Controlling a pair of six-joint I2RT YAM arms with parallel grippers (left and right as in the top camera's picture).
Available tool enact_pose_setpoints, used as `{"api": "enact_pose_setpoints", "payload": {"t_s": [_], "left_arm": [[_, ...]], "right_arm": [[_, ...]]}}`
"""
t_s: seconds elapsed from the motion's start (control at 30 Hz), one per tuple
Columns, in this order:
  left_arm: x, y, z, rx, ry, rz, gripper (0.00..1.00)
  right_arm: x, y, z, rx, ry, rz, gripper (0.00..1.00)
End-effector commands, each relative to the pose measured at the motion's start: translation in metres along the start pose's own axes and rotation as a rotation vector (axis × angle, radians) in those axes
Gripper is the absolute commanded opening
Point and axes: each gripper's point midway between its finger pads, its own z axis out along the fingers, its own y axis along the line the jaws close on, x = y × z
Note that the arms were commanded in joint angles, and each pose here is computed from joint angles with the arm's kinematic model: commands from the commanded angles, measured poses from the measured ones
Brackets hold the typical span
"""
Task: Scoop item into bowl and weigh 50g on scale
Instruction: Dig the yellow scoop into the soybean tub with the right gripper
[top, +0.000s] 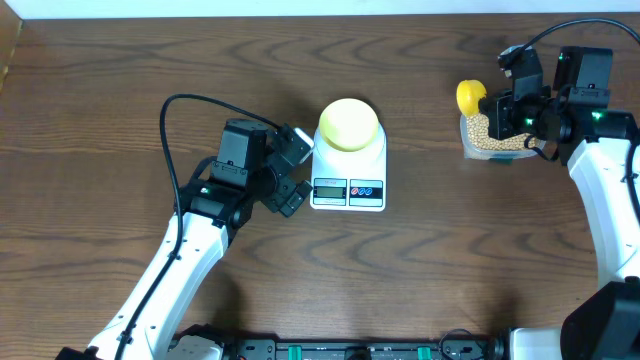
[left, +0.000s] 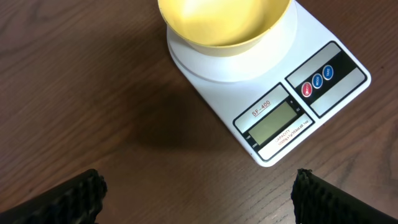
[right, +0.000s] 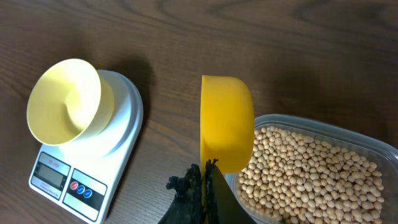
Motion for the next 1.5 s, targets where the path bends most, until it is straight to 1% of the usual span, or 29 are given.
{"api": "enact_pose_setpoints", "payload": {"t_s": [0.0, 0.1, 0.23, 0.27, 0.53, 0.63, 0.77, 0.97, 1.27, 1.47], "left_arm": [[0.003, 0.002, 0.001, -0.005, 0.009, 0.003, 0.98], [0.003, 0.002, 0.001, -0.005, 0.009, 0.003, 0.98], [0.003, 0.002, 0.001, -0.005, 0.009, 0.003, 0.98], [0.003, 0.002, 0.001, -0.005, 0.009, 0.003, 0.97], [0.003, 0.002, 0.001, -0.005, 0.009, 0.003, 0.98], [0.003, 0.002, 0.001, -0.005, 0.009, 0.003, 0.98], [0.003, 0.002, 0.001, -0.005, 0.009, 0.003, 0.98], [0.003, 0.002, 0.001, -0.005, 0.009, 0.003, 0.98], [0.003, 0.002, 0.001, -0.005, 0.009, 0.003, 0.98], [0.003, 0.002, 0.001, -0.005, 0.009, 0.003, 0.97]], "right_arm": [[-0.011, 0.003, -0.009, 0.007, -0.032, -0.031, 0.01], [-0.015, -0.003, -0.009, 0.041, -0.045, -0.02, 0.01], [-0.023, -0.019, -0.011, 0.125, -0.078, 0.068, 0.01], [-0.028, -0.026, -0.013, 0.156, -0.1, 0.124, 0.01], [-0.049, -0.065, -0.029, 0.256, -0.25, 0.402, 0.01], [-0.05, -0.077, -0.035, 0.277, -0.281, 0.508, 0.01], [-0.047, -0.087, -0.04, 0.286, -0.298, 0.6, 0.01], [-0.043, -0.09, -0.041, 0.288, -0.296, 0.648, 0.01], [-0.028, -0.086, -0.037, 0.288, -0.234, 0.683, 0.01], [-0.012, -0.082, -0.035, 0.29, -0.178, 0.767, 0.01]]}}
